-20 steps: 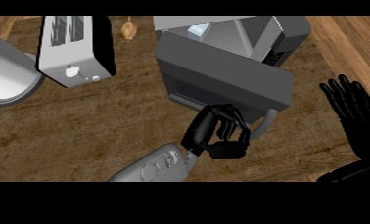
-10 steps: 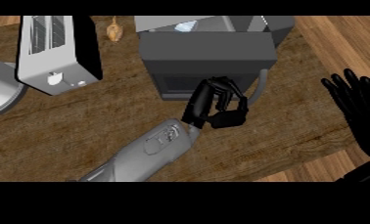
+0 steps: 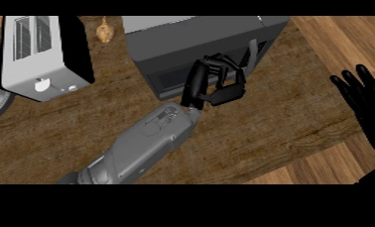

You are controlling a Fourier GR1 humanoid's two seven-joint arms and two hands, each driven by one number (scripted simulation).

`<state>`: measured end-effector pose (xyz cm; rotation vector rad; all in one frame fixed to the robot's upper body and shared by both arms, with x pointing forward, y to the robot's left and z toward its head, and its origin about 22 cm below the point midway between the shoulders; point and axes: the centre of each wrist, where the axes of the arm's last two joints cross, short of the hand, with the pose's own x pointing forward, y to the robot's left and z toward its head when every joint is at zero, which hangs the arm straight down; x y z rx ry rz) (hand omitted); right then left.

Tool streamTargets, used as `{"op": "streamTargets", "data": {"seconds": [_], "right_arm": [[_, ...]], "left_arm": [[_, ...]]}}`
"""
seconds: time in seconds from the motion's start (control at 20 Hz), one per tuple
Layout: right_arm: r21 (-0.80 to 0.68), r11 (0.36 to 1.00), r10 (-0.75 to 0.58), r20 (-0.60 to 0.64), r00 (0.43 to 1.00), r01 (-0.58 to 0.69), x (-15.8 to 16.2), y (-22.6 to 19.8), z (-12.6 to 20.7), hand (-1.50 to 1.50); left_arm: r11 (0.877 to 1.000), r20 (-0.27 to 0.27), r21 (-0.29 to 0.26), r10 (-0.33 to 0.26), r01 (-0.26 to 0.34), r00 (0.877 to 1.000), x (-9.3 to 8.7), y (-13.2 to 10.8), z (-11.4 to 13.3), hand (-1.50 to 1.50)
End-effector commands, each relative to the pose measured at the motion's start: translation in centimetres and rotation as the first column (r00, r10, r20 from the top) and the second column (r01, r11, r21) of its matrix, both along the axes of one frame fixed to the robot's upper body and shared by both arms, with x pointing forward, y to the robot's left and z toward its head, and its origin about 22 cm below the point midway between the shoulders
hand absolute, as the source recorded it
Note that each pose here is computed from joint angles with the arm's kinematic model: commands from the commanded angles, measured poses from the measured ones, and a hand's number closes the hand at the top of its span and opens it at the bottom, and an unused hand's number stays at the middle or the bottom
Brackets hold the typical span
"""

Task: Pick up the milk, place it into the microwave and close the microwave

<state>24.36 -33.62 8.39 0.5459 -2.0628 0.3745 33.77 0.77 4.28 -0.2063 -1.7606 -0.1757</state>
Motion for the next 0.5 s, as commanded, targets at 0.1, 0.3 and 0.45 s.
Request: {"op": "streamTargets", "data": {"seconds": [0.1,0.3,0.45], "right_arm": [[-0.004,0.999,0.034,0.011,0.999,-0.034,0.1,-0.1,1.2,-1.50],[-0.003,1.000,0.023,0.023,0.999,-0.023,0.2,-0.5,2.0,-1.50],[-0.009,0.999,0.041,0.039,0.998,-0.040,0.7,-0.3,2.9,-1.50]], "left_arm": [[0.997,0.031,-0.052,0.055,-0.053,0.998,1.7,0.3,1.2,1.50],[0.996,0.047,-0.070,0.058,-0.055,0.997,2.0,0.4,1.1,1.50],[0.995,0.035,-0.086,0.059,-0.056,0.998,1.9,0.6,0.7,1.50]]}}
